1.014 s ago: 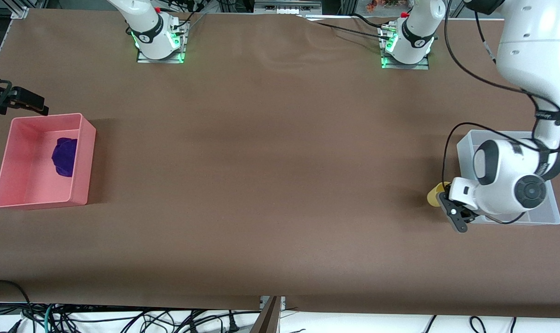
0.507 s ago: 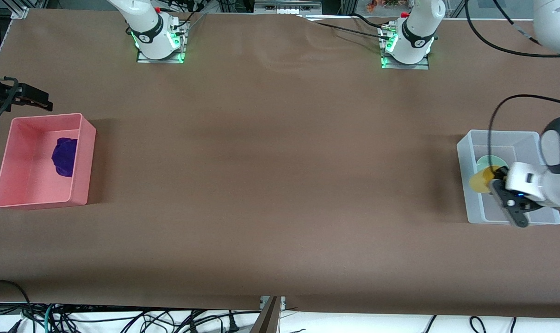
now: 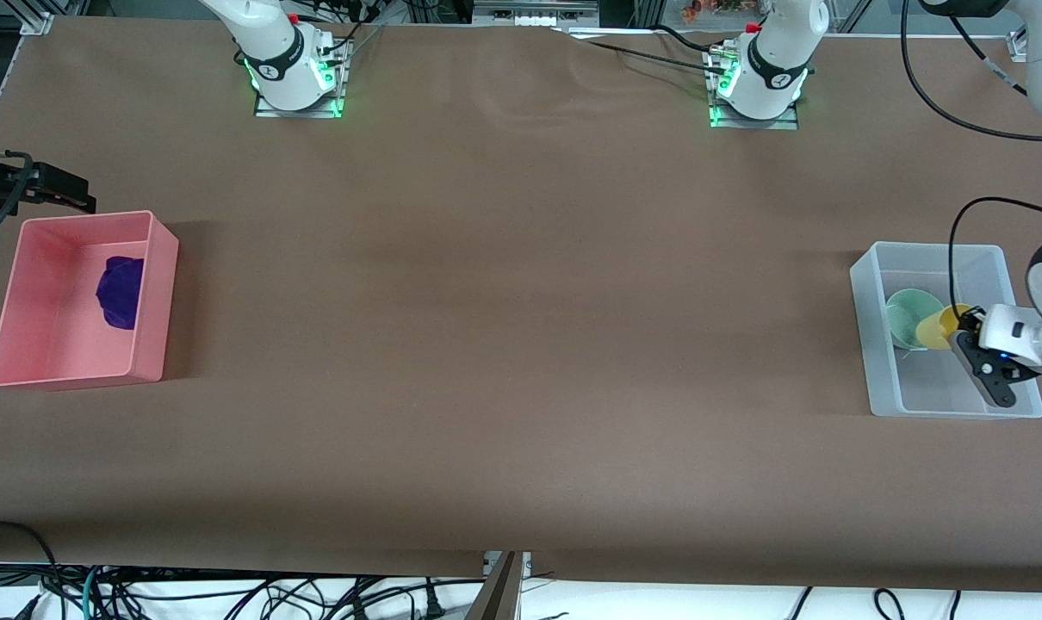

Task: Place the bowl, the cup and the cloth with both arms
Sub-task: 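Carry the yellow cup with the left gripper into the green bowl, then release the cup and raise the left gripper away from the bin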

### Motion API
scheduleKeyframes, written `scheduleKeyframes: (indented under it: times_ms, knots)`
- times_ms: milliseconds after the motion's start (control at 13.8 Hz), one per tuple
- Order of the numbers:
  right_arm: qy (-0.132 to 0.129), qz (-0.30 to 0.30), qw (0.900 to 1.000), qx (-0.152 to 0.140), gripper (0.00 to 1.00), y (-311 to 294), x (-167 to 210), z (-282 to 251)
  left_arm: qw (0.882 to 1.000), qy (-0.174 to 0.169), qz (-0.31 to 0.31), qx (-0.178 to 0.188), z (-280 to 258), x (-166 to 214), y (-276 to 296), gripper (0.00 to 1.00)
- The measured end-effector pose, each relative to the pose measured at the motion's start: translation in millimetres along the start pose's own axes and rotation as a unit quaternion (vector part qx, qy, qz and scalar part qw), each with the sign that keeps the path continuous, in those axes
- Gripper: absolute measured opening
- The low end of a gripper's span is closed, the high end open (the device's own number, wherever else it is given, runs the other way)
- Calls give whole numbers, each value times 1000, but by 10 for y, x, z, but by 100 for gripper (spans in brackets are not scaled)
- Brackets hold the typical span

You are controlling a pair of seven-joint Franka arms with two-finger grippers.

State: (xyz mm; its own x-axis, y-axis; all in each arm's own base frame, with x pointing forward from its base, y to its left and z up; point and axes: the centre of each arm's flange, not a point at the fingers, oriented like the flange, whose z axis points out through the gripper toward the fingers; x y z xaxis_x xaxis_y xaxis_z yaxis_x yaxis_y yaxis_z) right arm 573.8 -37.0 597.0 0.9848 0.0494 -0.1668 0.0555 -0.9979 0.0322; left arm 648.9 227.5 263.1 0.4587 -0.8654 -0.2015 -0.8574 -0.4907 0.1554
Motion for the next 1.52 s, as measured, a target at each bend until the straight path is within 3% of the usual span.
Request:
scheduleKeyframes:
  times_ms: [145,507,797,942,1087,1304,1522]
  knots:
    - [0,-1,1000,0,100,-12,1,-2,1000,0,0,-4,92,-19,21,10]
    - [0,-1,1000,0,100,-13,1,-4,1000,6,17,9,-114,34,41,60]
    - [1,-1,1000,0,100,-13,1,-7,999,21,-3,30,-1037,305,343,99]
    - [1,-1,1000,0,100,-12,1,-7,997,25,-61,27,-1546,542,669,100]
    - [1,-1,1000,0,100,-12,1,-7,988,30,-151,12,-1926,787,969,100]
    - [1,-1,1000,0,100,-9,1,-7,951,37,-305,-25,-2282,1159,1317,100]
    - [1,0,1000,0,100,3,-1,-7,920,51,-389,-14,-2628,1531,1669,100]
